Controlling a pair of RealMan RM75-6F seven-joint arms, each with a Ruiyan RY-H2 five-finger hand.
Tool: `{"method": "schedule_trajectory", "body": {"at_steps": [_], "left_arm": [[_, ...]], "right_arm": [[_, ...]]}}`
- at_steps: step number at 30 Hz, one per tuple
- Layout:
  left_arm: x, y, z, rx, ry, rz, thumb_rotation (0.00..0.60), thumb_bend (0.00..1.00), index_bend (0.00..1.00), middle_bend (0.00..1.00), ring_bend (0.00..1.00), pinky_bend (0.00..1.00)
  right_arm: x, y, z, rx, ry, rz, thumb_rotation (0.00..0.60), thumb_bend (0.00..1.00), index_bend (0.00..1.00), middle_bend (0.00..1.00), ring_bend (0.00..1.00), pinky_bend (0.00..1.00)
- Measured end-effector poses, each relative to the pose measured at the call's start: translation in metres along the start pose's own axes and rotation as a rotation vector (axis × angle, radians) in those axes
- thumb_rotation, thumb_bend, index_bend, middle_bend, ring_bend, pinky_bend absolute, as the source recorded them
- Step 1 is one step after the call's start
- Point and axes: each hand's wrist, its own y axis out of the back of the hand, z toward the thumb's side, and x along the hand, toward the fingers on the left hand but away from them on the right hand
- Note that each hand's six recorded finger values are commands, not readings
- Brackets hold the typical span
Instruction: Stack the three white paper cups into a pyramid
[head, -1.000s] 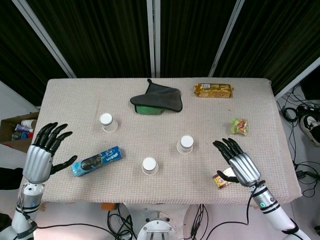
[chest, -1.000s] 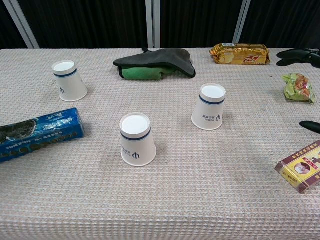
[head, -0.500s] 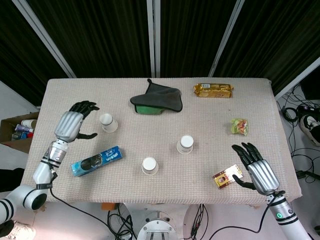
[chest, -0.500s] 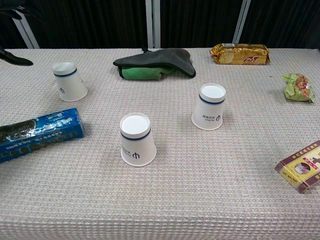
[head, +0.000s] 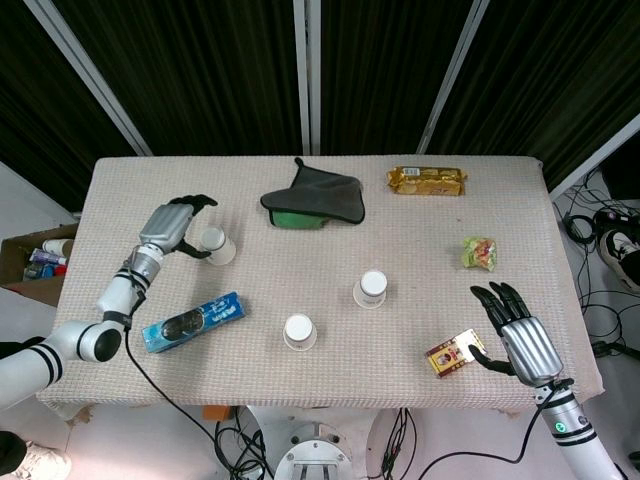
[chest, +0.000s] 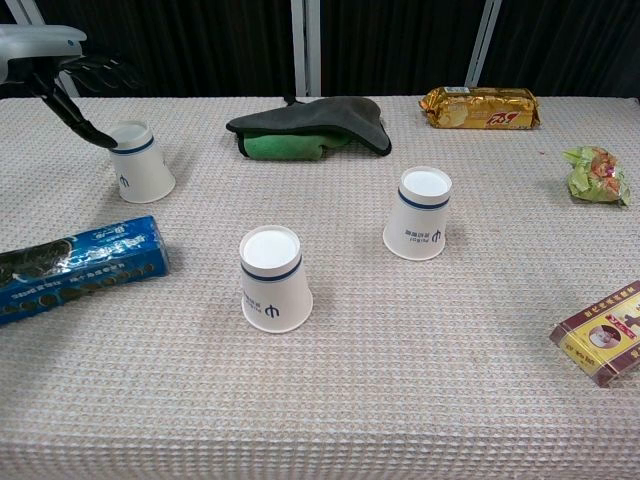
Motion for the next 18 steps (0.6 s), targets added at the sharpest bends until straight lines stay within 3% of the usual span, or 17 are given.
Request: {"method": "schedule_trajectory", "body": {"at_steps": [7, 10, 15, 18], "left_arm": [[0.012, -0.017, -0.004, 0.017, 0.036, -0.111, 0.600, 0.18, 0.25, 0.21, 0.17, 0.20], [0.016, -0.020, -0.008, 0.025, 0.053, -0.129, 0.600, 0.22, 0.29, 0.25, 0.19, 0.22], [0.022, -0.021, -0.008, 0.023, 0.066, -0.116, 0.600, 0.32, 0.42, 0.44, 0.35, 0.31], [0.022, -0.019, -0.006, 0.034, 0.058, -0.108, 0.600, 0.33, 0.44, 0.49, 0.42, 0.34]], "right_arm": [[0.002, -0.001, -0.006, -0.008, -0.019, -0.009, 0.600, 0.22, 0.00, 0.14, 0.00, 0.00], [0.002, -0.001, -0.009, -0.014, -0.029, -0.011, 0.600, 0.22, 0.00, 0.14, 0.00, 0.00], [0.002, -0.004, -0.010, -0.021, -0.034, -0.008, 0.600, 0.22, 0.00, 0.14, 0.00, 0.00], [0.002, -0.004, -0.012, -0.022, -0.037, -0.010, 0.600, 0.22, 0.00, 0.14, 0.00, 0.00]]}}
